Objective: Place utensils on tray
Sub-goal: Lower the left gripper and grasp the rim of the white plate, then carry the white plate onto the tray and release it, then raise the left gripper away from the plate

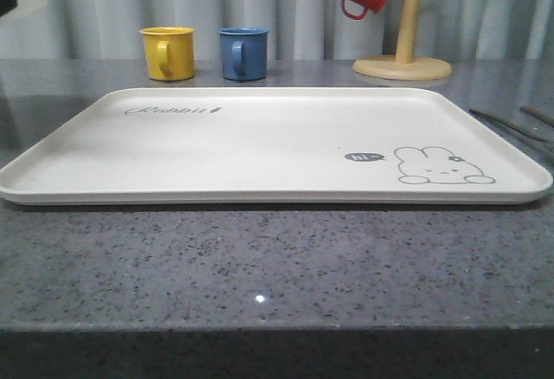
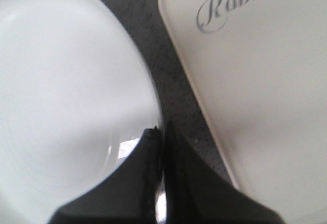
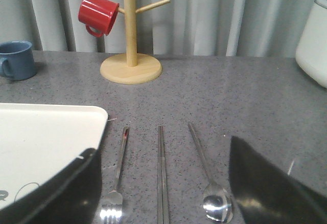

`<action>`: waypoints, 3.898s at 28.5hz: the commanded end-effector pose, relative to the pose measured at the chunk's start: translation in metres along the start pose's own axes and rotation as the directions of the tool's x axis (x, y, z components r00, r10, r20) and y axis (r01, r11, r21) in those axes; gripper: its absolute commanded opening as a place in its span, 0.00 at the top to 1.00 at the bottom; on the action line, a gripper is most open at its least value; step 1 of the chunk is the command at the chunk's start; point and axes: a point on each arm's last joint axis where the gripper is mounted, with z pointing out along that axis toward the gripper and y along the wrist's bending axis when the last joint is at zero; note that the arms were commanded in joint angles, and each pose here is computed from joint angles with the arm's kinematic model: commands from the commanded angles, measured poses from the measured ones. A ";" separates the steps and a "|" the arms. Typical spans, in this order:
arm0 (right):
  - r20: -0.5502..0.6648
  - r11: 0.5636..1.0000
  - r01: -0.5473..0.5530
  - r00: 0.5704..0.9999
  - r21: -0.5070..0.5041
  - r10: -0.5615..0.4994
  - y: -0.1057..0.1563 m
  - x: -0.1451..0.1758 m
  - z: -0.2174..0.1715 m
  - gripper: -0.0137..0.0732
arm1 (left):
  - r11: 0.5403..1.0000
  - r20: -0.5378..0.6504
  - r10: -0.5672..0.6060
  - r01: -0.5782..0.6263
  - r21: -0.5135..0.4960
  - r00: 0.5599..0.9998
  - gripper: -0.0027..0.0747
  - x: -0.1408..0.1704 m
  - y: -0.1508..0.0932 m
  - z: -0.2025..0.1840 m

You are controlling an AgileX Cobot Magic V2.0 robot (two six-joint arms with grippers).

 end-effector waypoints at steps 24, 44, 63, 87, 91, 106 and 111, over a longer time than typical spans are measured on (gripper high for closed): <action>0.100 1.000 0.008 0.995 0.004 -0.009 0.000 -0.018 -0.001 0.21 | 0.890 0.101 0.358 -0.372 0.266 0.928 0.99 -0.029 -0.171 0.027; 0.100 1.000 0.008 0.995 0.004 -0.009 0.000 -0.018 -0.001 0.21 | 0.908 0.103 0.321 -0.337 0.250 0.941 0.59 -0.030 -0.155 0.019; 0.100 1.000 0.008 0.995 0.004 -0.009 0.000 -0.018 -0.001 0.21 | 0.991 0.204 0.021 -0.048 0.129 0.979 0.99 -0.008 -0.043 -0.035; 0.100 1.000 0.008 0.995 0.004 -0.009 0.000 -0.018 -0.001 0.21 | 0.961 0.778 -0.203 0.274 0.041 0.595 0.99 0.217 -0.044 -0.070; 0.100 1.000 0.008 0.995 0.004 -0.009 0.000 -0.018 -0.001 0.21 | 0.960 0.833 -0.183 0.277 0.038 0.521 0.99 0.231 -0.048 -0.081; 0.100 1.000 0.008 0.995 0.004 -0.009 0.000 -0.018 -0.001 0.21 | 0.959 0.891 -0.158 0.283 0.034 0.427 0.99 0.234 -0.048 -0.093; 0.100 1.000 0.008 0.995 0.004 -0.009 0.000 -0.018 -0.001 0.21 | 0.959 0.890 -0.158 0.283 0.034 0.428 0.99 0.234 -0.048 -0.092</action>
